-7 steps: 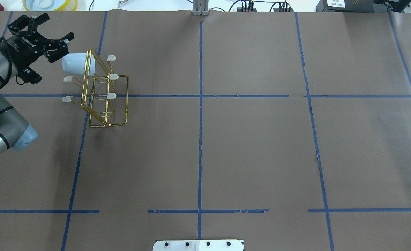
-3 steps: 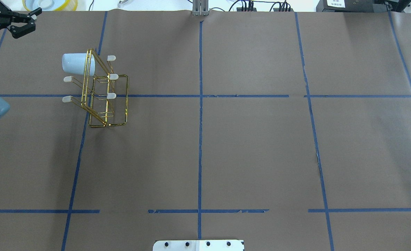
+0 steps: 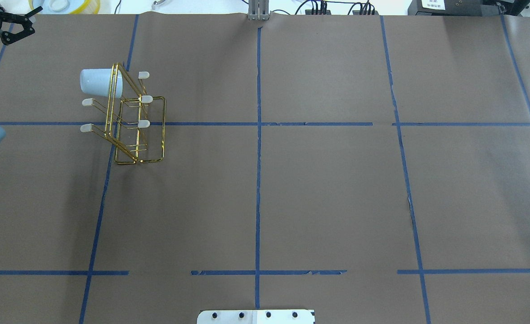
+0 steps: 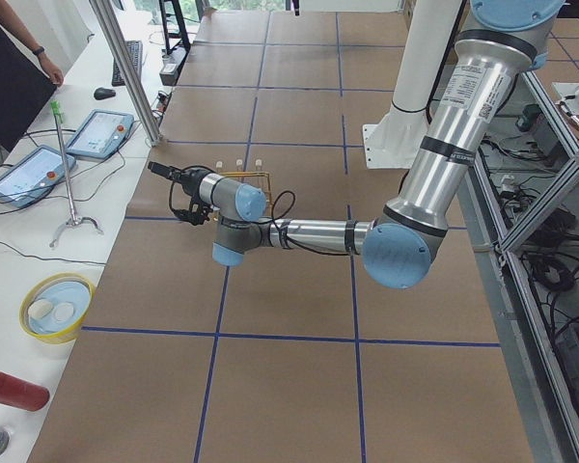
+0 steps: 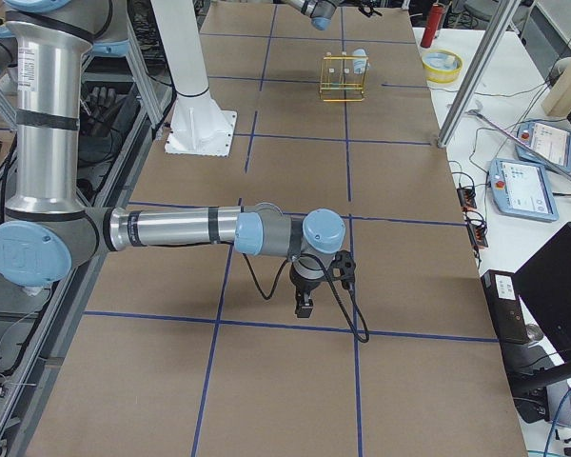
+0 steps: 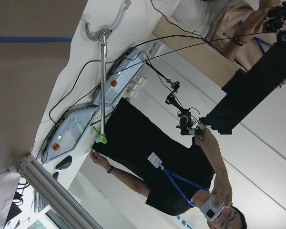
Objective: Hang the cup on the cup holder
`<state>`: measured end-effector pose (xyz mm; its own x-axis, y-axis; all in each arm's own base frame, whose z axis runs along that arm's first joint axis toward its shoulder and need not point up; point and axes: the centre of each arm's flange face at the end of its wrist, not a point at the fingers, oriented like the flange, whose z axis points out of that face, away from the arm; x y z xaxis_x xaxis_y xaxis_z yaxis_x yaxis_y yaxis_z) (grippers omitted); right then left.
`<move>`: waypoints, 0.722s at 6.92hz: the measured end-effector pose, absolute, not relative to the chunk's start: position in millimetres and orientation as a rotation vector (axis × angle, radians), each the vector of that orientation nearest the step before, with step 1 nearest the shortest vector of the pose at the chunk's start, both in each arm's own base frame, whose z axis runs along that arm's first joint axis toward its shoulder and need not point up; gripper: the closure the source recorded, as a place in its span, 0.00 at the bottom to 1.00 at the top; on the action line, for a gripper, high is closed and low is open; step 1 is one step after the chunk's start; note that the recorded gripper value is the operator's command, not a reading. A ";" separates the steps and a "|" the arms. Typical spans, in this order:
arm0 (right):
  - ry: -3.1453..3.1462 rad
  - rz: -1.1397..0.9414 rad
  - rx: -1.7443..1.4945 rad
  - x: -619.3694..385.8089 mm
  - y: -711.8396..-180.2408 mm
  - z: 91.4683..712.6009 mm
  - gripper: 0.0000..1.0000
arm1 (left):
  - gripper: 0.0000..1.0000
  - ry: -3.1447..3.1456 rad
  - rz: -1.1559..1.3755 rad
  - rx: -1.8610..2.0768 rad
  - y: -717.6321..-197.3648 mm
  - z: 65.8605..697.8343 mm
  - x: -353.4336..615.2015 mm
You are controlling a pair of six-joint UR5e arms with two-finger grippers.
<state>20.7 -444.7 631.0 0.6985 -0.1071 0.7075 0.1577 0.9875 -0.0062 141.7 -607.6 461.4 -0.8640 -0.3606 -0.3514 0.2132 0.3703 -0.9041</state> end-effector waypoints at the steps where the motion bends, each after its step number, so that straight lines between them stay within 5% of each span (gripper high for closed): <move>1: -0.784 -0.148 -0.068 20.7 -444.7 631.0 0.00 | 0.00 2.102 -1.451 0.016 -608.5 463.1 136.2; 5: -0.784 -0.148 -0.068 20.7 -444.7 631.0 0.00 | 0.00 1.698 -1.115 0.691 -614.1 493.4 97.2</move>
